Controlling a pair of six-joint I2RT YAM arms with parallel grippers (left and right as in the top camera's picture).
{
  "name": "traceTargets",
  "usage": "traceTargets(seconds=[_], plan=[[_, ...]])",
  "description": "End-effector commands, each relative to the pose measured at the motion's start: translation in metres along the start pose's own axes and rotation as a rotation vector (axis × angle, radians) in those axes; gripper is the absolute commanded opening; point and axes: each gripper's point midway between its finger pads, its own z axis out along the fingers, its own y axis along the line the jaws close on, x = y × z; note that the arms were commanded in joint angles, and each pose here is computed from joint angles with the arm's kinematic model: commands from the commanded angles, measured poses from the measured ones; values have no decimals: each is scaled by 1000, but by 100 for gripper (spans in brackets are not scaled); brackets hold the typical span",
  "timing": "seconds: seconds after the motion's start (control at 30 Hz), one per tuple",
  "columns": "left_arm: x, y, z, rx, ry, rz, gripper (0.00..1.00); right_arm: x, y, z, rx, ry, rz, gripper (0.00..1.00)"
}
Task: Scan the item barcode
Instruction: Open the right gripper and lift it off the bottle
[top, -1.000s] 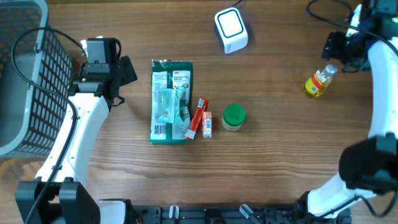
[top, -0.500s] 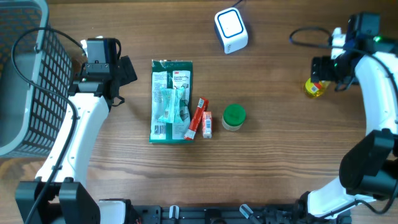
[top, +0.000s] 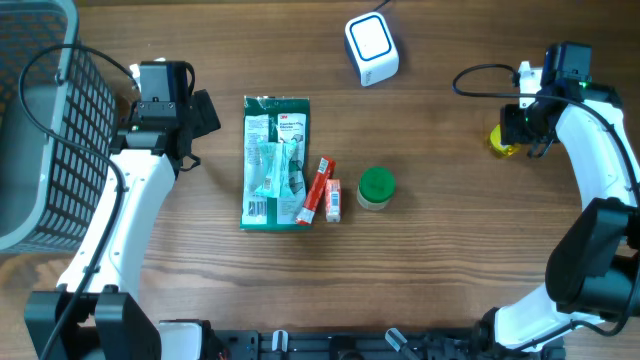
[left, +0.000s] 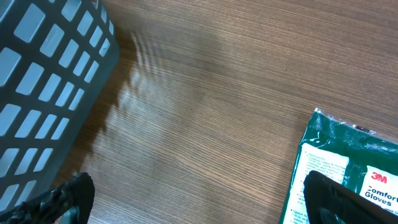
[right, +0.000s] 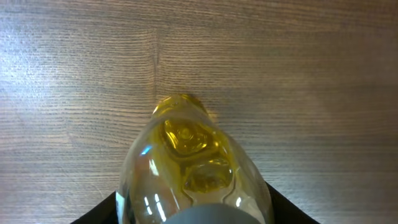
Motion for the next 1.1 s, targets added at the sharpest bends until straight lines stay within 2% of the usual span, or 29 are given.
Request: traceTargets(seconds=[0.0, 0.17, 0.27, 0.43, 0.47, 0.5, 0.57, 0.6, 0.77, 0.9, 1.07], plan=[[-5, 2, -2, -8, -13, 2, 100, 5, 5, 2, -15, 25, 107, 54], [-5, 2, -2, -8, -13, 2, 100, 11, 7, 0, -18, 54, 208, 50], [-5, 2, -2, -8, -13, 2, 100, 13, 9, 0, -26, 63, 229, 42], [-5, 2, -2, -8, -13, 2, 100, 12, 13, 0, -55, 61, 229, 43], [-5, 2, -2, -8, -13, 2, 100, 12, 15, 0, -66, 62, 228, 46], [-5, 2, -2, -8, -13, 2, 100, 13, 16, 0, -69, 64, 228, 55], [-5, 2, -2, -8, -13, 2, 100, 14, 16, -2, -69, 69, 228, 89], [-5, 2, -2, -8, -13, 2, 100, 14, 16, -4, -69, 69, 228, 100], [-5, 2, -2, -8, -13, 2, 100, 2, 11, -35, -65, 58, 241, 100], [-5, 2, -2, -8, -13, 2, 100, -9, 7, -87, -73, 36, 286, 100], [-5, 2, -2, -8, -13, 2, 100, -15, 46, -135, -316, -25, 280, 100]])
